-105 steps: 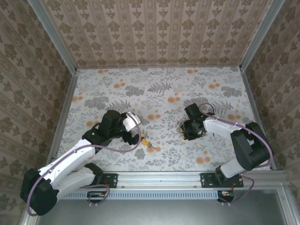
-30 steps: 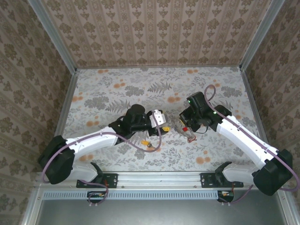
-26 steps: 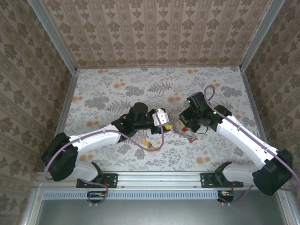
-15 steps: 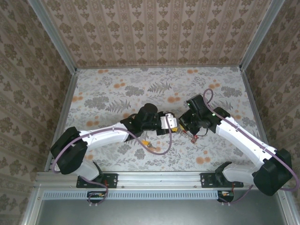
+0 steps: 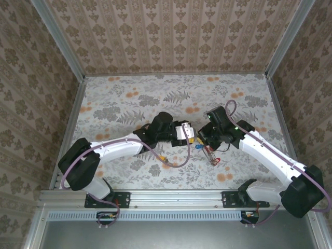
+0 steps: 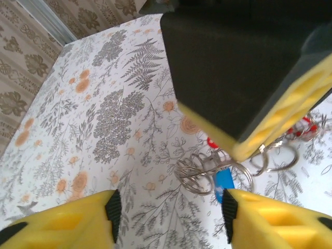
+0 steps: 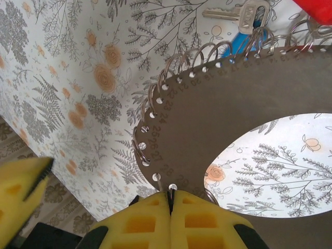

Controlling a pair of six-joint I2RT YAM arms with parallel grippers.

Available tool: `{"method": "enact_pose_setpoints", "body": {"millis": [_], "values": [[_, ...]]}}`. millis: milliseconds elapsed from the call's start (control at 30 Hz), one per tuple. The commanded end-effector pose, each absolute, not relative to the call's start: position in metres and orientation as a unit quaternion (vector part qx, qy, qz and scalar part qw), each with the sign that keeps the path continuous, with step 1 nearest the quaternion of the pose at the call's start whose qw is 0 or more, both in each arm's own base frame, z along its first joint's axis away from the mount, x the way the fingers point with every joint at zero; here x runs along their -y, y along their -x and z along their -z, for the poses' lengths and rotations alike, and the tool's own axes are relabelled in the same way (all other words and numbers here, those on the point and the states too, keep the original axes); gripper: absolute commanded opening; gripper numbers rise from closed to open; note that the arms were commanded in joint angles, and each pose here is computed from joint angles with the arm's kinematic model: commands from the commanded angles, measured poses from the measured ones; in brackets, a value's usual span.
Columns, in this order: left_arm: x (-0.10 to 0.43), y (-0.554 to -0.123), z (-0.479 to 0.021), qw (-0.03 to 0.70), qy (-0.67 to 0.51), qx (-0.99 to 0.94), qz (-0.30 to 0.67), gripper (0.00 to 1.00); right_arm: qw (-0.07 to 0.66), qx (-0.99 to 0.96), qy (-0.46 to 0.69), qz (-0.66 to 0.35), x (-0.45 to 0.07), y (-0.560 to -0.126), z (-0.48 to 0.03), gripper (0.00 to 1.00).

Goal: Put the keys on the keyring

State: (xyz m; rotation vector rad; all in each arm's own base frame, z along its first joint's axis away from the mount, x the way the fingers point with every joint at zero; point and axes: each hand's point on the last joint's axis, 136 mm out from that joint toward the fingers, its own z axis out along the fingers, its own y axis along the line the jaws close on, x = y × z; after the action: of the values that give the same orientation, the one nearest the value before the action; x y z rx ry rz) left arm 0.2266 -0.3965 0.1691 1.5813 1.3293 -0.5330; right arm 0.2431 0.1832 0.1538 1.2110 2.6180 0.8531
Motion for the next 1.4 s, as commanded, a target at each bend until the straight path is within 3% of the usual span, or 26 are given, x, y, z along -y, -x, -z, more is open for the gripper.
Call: {"method": "enact_pose_setpoints", "body": {"millis": [0,500,733,900,1000,1200,1367], "values": [[0.392,-0.219,-0.173,0.481,-0.657,-0.531,0.234,0.61,0.055,-0.864,-0.399,-0.303,-0.189,-0.238,-0.159,0.0],[0.399,-0.193,-0.178,0.45,-0.651,-0.522,0.318,0.63,0.048,-0.852,-0.41,-0.321,-0.191,-0.234,-0.161,0.0],[0.403,-0.185,-0.172,0.437,-0.641,-0.539,0.329,0.81,0.048,-0.845,-0.417,-0.33,-0.192,-0.235,-0.165,0.0],[0.399,-0.211,-0.16,0.47,-0.616,-0.577,0.257,0.82,0.044,-0.841,-0.42,-0.337,-0.192,-0.233,-0.166,0.0],[0.395,-0.227,-0.166,0.491,-0.601,-0.59,0.223,0.8,0.044,-0.842,-0.42,-0.337,-0.192,-0.231,-0.167,0.0],[0.39,-0.235,-0.17,0.497,-0.594,-0.595,0.213,0.6,0.041,-0.841,-0.424,-0.335,-0.19,-0.228,-0.163,0.0],[0.387,-0.238,-0.18,0.508,-0.573,-0.6,0.231,0.59,0.042,-0.841,-0.424,-0.335,-0.189,-0.227,-0.163,0.0]]}}
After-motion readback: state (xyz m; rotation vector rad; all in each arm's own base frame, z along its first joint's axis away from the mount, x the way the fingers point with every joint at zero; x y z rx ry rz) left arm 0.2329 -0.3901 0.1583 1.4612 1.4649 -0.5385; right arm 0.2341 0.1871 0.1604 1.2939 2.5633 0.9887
